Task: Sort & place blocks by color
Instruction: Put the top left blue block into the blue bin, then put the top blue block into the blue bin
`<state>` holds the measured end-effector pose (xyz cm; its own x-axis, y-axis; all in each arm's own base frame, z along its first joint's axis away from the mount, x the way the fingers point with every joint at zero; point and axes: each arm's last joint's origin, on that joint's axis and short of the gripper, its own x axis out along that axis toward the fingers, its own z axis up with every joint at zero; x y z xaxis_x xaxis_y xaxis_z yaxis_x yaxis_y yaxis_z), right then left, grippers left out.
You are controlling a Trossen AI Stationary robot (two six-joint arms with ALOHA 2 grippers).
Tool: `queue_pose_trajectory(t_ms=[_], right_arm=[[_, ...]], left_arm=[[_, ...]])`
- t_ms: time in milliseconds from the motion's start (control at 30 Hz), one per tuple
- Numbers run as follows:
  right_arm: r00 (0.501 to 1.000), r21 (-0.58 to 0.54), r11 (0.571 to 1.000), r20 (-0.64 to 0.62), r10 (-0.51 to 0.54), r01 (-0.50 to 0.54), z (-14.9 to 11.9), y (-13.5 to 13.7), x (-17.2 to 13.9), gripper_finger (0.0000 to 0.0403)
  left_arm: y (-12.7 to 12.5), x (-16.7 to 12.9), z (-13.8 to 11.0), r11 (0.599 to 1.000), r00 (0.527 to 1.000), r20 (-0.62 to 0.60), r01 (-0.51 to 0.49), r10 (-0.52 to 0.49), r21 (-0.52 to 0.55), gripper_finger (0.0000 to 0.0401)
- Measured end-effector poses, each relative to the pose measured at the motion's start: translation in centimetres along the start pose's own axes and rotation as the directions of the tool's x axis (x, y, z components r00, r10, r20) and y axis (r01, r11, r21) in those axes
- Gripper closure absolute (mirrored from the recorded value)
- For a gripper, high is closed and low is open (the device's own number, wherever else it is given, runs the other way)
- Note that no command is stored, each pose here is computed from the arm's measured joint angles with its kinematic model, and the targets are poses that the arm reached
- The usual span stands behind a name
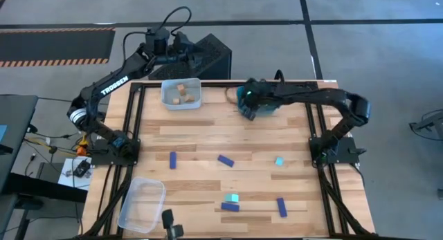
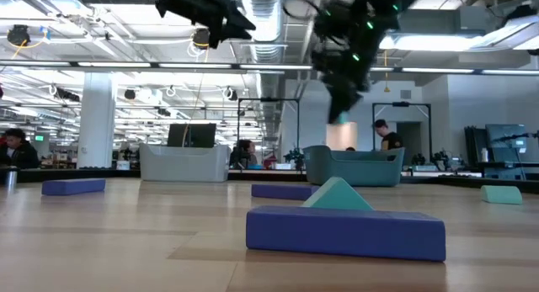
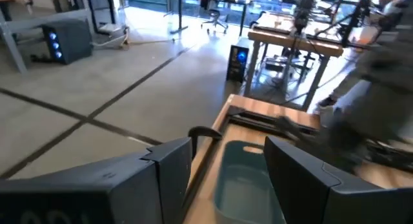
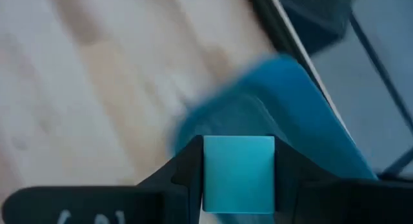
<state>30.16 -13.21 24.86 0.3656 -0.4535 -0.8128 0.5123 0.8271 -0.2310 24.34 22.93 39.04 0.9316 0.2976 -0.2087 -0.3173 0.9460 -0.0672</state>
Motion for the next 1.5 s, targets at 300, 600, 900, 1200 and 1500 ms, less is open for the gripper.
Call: queue_pose_trajectory(t_ms=[300,600,900,1200,1500], right_arm=[[0.999,0.414,0.909,-0.019,-0.035,0.04,-5.0,-5.4,3.0,0.0269],[0.998,0.415,0.91,-0.064,0.02,0.008,-5.4,-5.3,4.3,0.0181],[0.999,0.344,0.938,0.0,0.036,-0.034,-5.6,-4.8,-1.3,0.0144],[0.947,0.461,0.858,0.311,0.085,-0.228,-7.2,-0.1,-9.5,0.0143],[0.926,0.514,0.784,0.32,0.2,-0.347,-10.4,8.8,-11.8,0.0164]], left_arm=[[-4.2,-1.0,1.9,0.998,0.996,0.071,-0.048,0.045,0.028,0.0217],[-8.6,-0.4,2.1,0.998,0.996,0.073,-0.056,0.057,-0.024,0.0217],[-15.9,-2.4,2.8,0.997,0.993,0.103,-0.066,0.06,0.046,0.0225],[-22.5,-3.5,-1.0,0.997,0.989,-0.122,-0.077,0.08,0.033,0.0281],[-27.4,-4.8,-6.5,0.998,0.962,-0.268,-0.043,0.052,0.04,0.0323]])
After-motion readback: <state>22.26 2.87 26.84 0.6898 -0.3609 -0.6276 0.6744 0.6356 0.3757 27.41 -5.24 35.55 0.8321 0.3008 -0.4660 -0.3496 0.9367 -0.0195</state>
